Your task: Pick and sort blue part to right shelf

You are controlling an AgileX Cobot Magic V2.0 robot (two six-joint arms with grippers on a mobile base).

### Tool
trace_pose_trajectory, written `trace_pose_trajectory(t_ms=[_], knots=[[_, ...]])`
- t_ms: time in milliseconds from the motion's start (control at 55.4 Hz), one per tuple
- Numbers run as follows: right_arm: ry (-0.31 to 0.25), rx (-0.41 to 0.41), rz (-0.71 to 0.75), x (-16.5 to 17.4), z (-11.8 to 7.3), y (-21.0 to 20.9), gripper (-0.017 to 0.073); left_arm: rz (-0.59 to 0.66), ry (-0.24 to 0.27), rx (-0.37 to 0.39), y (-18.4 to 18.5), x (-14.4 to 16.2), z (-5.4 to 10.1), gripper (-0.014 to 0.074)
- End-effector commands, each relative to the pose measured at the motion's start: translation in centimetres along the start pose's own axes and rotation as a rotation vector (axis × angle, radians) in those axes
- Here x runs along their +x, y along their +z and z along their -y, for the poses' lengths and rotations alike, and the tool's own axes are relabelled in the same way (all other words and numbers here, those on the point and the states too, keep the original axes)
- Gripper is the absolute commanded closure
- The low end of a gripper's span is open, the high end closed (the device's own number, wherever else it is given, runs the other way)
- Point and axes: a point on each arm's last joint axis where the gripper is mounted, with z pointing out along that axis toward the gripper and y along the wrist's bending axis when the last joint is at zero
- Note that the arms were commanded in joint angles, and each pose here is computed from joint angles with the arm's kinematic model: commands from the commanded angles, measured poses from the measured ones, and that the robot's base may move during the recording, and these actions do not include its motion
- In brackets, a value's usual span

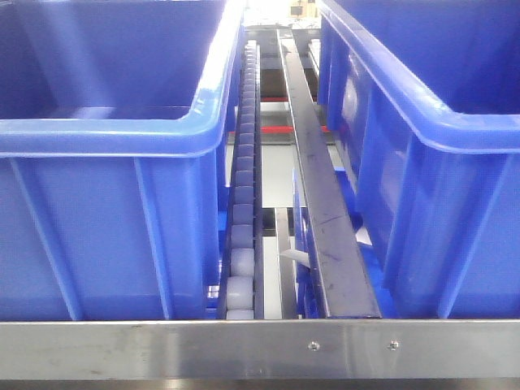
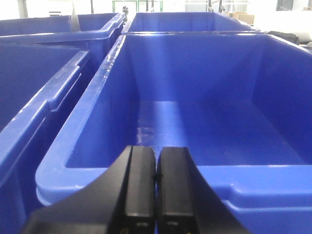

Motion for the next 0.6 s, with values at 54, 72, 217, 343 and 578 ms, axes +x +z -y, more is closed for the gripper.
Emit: trace_pose_trajectory(t_ms=[54,72,217,343,578], knots=[[-0.018,0.001,0.103,-1.5,0.0,-0.2,0.0525,0.075,-0.01,-0.003,-0.2,0.1,-0.1,0.047],[-0.018,0.001,0.103,-1.5,0.0,-0.2,0.0525,0.075,-0.01,-0.003,-0.2,0.1,-0.1,0.047],[-0.018,0.001,0.103,-1.5,0.0,-0.2,0.0525,0.075,-0.01,-0.003,-0.2,0.1,-0.1,0.047],[-0.018,0.001,0.103,-1.5,0.0,-0.2,0.0525,0.075,-0.01,-0.003,-0.2,0.1,-0.1,0.047],[-0.033,-0.007,0.106,0.3,-0.2,1.2,0.0528,0.075,-0.01,-0.003,-0.2,0.1,-0.1,0.047]])
